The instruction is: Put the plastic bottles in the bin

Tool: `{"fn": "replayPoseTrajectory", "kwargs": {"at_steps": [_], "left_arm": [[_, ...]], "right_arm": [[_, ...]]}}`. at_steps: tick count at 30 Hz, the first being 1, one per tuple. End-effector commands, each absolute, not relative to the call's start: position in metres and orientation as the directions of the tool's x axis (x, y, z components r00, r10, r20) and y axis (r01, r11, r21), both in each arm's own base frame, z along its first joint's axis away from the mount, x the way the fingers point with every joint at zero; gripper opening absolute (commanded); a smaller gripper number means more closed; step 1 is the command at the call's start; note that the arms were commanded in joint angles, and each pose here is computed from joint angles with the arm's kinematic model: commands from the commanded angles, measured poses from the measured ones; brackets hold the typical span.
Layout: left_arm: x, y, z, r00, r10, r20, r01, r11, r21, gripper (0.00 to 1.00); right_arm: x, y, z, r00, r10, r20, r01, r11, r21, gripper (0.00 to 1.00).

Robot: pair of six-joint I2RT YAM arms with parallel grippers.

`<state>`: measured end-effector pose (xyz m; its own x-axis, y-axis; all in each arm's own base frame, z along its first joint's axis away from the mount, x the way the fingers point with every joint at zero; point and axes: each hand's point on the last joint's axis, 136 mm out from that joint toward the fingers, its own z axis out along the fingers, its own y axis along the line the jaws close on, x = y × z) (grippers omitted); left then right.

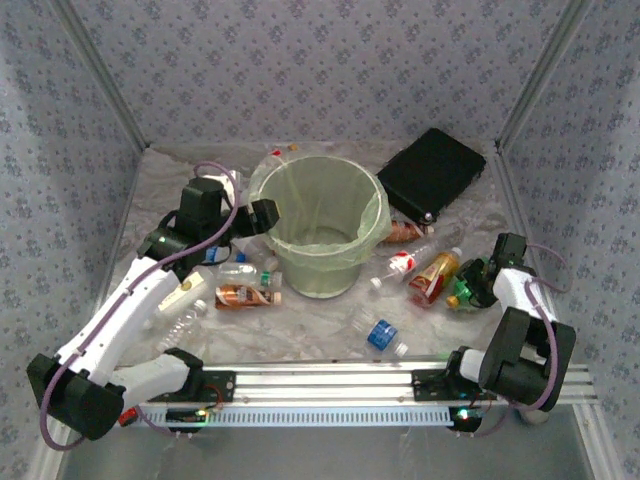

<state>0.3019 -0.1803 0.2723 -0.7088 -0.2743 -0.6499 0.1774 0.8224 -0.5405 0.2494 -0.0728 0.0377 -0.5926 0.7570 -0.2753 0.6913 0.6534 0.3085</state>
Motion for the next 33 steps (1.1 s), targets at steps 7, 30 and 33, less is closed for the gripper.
{"fn": "replayPoseTrajectory", "kwargs": {"at_steps": [7,30,33], "left_arm": [[0.305,-0.188,0.269,-0.704,-0.285,-0.65,0.178,0.815,-0.551,0.8],[0.308,-0.198,0.257,-0.713,-0.276,-0.645,0.179,0.817,-0.548,0.76],[0.309,-0.196,0.259,-0.705,-0.282,-0.651,0.174,0.821,-0.544,0.75]], "right_arm": [[0.256,-0.07,0.123,-0.556,0.73,-0.398,0.615,0.683,0.393,0.5],[0.312,0.226,0.423,-0.572,0.078,-0.817,-0.421,0.827,0.373,0.42],[0.315,0.267,0.39,-0.625,-0.077,-0.777,-0.473,0.829,0.298,0.42]]}}
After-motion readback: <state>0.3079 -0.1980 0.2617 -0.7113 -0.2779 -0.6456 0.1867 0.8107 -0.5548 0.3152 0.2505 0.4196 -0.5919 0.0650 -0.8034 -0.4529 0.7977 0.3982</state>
